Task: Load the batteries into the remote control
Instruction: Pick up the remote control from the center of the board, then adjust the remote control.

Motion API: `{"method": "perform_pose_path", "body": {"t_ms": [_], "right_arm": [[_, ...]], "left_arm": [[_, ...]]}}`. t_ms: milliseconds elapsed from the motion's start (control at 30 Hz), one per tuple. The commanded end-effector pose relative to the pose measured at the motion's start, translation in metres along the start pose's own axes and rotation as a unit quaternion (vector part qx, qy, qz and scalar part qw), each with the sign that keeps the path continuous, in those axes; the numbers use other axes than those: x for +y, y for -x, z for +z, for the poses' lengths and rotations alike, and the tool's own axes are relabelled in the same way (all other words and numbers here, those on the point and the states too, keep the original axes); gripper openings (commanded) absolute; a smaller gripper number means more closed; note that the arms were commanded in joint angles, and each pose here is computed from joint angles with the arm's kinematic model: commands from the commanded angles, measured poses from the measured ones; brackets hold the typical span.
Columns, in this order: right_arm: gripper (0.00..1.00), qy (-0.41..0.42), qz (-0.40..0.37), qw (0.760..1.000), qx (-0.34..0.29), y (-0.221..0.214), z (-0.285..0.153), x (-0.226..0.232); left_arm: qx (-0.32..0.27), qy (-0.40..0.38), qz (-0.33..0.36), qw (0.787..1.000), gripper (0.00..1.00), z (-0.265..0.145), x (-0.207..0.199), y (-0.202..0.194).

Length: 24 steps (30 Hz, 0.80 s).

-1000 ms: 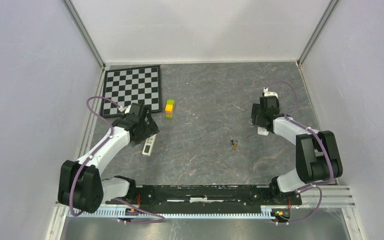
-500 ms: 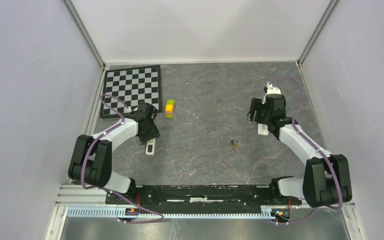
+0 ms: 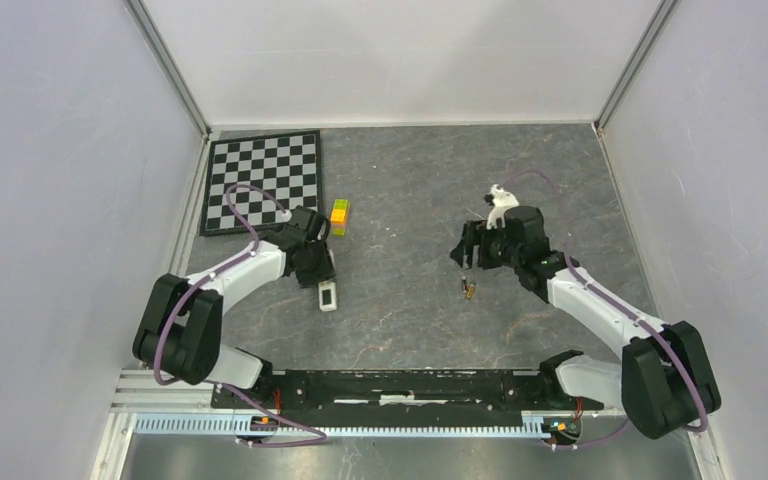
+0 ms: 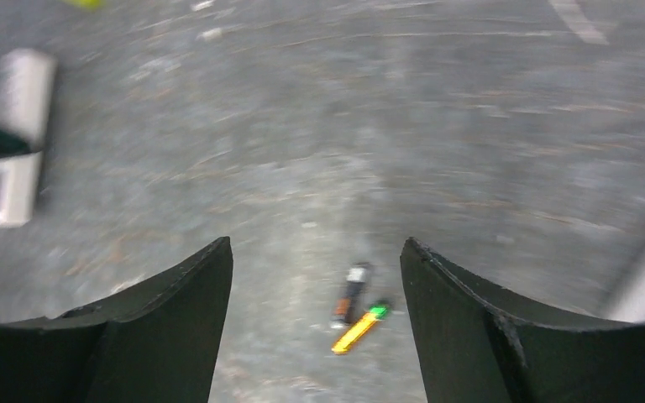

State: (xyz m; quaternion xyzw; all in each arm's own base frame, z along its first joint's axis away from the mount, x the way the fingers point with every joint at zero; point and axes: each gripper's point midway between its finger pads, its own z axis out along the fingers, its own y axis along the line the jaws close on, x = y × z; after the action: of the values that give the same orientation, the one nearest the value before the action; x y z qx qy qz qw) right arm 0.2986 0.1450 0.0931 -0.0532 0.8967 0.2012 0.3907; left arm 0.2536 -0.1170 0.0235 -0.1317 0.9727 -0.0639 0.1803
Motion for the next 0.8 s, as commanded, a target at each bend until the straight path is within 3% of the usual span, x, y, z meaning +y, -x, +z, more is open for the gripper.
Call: {"method": "perform_pose_path", "body": {"t_ms": [0, 133, 233, 400, 767], "right_arm": [[0.78, 0.179, -0.016, 0.983, -0.033, 0.006, -0.014, 0.084], [0.80, 0.277, 0.037, 0.958, -0.058, 0.010, -0.035, 0.128], [0.83, 0.324, 0.087, 0.938, -0.090, 0.026, -0.053, 0.148], [0.86, 0.365, 0.155, 0.910, -0.120, 0.049, -0.072, 0.164], [0.87, 0.452, 0.164, 0.870, -0.113, 0.070, -0.094, 0.202]], "left_arm": [[-0.004, -0.208, 0.074, 0.975, 0.02, -0.045, -0.081, 0.002], [0.023, -0.366, 0.096, 0.926, 0.02, -0.088, -0.133, -0.017], [0.040, -0.434, 0.093, 0.895, 0.02, -0.115, -0.154, -0.025], [0.052, -0.508, 0.107, 0.853, 0.02, -0.156, -0.180, -0.034], [0.078, -0.628, 0.087, 0.769, 0.02, -0.226, -0.210, -0.042]]}}
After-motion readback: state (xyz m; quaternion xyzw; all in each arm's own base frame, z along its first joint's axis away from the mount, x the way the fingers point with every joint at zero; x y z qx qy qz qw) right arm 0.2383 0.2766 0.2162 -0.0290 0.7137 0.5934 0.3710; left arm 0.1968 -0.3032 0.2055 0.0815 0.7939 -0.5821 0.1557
